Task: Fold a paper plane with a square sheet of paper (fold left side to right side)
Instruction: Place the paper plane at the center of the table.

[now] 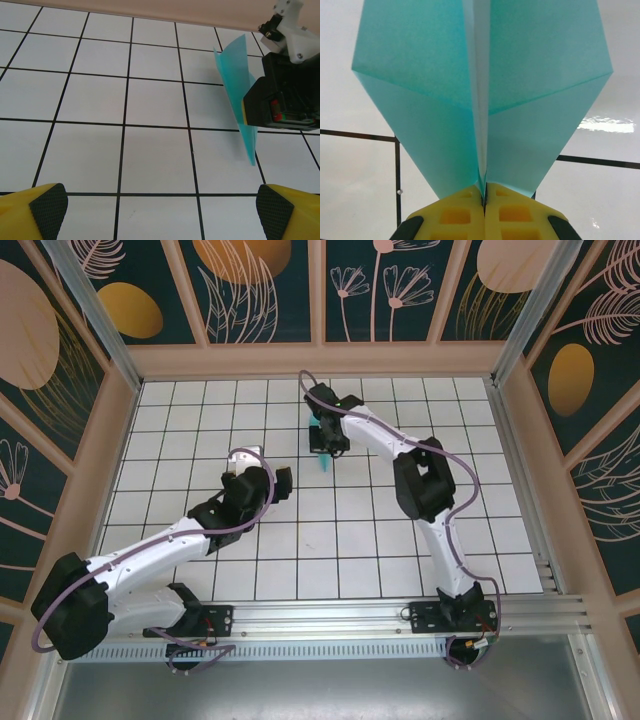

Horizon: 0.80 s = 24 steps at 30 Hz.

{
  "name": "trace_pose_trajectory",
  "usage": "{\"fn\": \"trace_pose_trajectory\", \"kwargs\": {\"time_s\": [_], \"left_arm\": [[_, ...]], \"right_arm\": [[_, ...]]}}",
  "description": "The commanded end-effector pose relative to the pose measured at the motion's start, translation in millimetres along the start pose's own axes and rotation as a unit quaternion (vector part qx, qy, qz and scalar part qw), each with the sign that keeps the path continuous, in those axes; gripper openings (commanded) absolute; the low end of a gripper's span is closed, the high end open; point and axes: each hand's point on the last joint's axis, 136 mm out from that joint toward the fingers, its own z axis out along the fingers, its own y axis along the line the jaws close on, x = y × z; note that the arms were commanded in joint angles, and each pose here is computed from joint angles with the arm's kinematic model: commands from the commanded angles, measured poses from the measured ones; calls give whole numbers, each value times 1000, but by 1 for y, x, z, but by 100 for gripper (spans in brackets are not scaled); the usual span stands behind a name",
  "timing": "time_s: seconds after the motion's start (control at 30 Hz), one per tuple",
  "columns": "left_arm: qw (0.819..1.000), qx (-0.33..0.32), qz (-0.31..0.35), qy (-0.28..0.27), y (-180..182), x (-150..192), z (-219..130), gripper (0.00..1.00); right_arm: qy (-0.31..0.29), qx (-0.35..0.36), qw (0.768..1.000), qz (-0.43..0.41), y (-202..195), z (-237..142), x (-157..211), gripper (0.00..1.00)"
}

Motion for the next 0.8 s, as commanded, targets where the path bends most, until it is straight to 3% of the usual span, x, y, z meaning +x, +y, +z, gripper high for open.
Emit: {"fn": "trace_pose_trajectory", "kwargs": {"time_s": [0.0,0.27,0.4,0.67,0.77], "left_arm": [[1000,-10,13,-5,4,-1,0,98],[1000,-1,7,2,1,4,3,99],[1000,0,9,4,1,6,4,98],[1000,0,10,8,-1,5,4,99],[1000,-1,8,9,0,5,3,99]], "right_arm": [[38,9,999,-3,-6,9,7,6],[60,10,998,-8,-7,22,12,7],[68,8,998,-9,-6,27,14,13],[48,15,999,-16,-1,0,1,22],[39,18,999,-22,1,-19,1,30]]}}
